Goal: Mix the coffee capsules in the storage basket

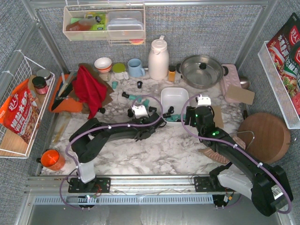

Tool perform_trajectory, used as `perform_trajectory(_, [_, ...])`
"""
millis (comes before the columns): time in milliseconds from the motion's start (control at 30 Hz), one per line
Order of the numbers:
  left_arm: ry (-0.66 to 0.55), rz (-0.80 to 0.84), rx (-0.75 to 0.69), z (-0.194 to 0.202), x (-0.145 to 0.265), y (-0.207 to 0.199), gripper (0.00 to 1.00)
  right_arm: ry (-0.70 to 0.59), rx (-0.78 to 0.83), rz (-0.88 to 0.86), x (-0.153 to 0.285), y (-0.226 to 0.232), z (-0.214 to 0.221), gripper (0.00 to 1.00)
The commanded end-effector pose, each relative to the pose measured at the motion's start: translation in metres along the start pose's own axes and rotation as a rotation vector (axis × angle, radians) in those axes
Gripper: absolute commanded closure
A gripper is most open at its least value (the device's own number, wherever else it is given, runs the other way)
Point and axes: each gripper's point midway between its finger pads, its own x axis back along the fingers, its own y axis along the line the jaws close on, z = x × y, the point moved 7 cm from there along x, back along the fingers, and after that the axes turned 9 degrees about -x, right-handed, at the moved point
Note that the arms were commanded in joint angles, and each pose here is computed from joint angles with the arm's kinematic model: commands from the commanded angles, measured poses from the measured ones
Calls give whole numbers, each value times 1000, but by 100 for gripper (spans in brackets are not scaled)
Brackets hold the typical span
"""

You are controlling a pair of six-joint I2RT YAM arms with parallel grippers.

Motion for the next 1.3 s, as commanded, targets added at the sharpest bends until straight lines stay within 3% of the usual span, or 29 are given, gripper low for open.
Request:
perform_trajectory(0, [-27,25,-41,-6,7,3,54,-35,-20,-10,-1,3,-7,29])
perform_trajectory(267, [-189,127,-97,-44,31,-6,53,-36,-21,-10,0,3,-8,29])
perform_trajectory(500, [-462,365,-230,-104,65,-48,54,-37,-22,-9,0,3,-7,29])
perform_trajectory(667, [-591,539,-301,-117,71,-77,54,-51,-25,5,1,0,-9,29])
perform_trajectory(900, [-636,585,-338,-112,45,-101,52,-57,-30,5,3,0,-10,29])
perform_trajectory(1267, [-514,480,-368,-96,2,-108,47,-57,-31,6,3,0,-9,29])
